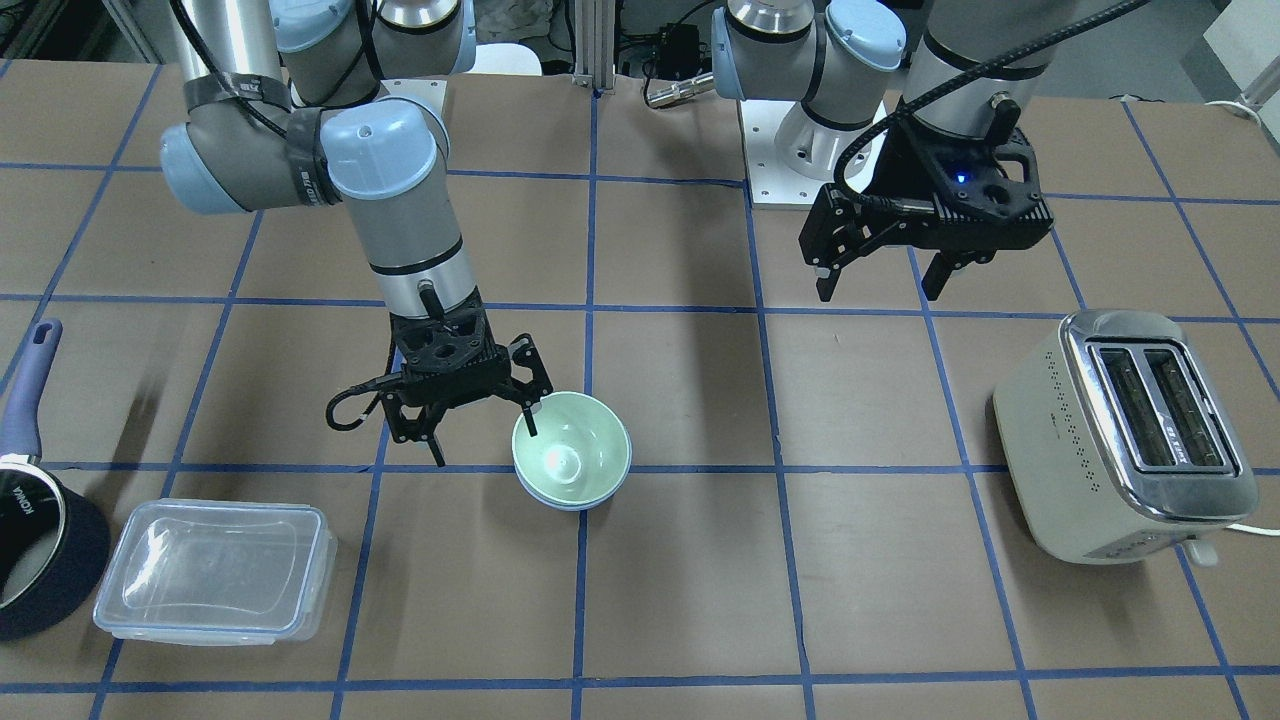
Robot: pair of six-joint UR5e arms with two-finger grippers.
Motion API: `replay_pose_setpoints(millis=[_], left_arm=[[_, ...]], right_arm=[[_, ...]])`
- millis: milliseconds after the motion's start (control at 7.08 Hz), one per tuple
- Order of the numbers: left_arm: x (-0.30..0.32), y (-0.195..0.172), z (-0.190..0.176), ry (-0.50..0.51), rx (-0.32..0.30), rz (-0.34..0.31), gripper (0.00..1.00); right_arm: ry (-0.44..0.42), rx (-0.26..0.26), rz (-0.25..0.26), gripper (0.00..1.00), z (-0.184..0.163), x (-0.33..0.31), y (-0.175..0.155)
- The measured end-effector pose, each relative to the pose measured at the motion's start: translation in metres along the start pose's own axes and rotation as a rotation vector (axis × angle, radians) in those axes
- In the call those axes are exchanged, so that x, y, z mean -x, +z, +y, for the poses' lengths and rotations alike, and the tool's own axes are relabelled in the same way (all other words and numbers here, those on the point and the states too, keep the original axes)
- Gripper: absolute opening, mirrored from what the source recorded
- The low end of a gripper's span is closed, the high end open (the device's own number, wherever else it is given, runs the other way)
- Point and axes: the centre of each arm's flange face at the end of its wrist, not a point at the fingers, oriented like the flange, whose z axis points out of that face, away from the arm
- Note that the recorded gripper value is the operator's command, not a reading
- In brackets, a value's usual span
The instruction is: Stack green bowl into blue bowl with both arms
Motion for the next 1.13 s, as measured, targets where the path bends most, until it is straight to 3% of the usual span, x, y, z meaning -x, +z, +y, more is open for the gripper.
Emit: replay_pose_setpoints(millis=[282,565,847,1129], left_arm=[[0.0,0.0,-0.001,0.0,-0.002,-0.002,1.0],[0.0,0.0,-0.001,0.0,0.001,-0.003,1.0],[0.0,0.001,-0.002,-0.001,0.003,-0.003,1.0],[0.0,0.002,-0.002,-0.002,0.006,-0.004,1.0]], right_arm=[[0.103,0.177,0.065,1.0,-0.02,-0.057,-0.048],[0.215,0.363,0.102,1.0,-0.002,-0.108,-0.097],[0.257,0.477,0.145,1.0,0.012,-0.122,-0.148],[0.306,0.535,0.186,1.0,0.009,-0.116,-0.178]])
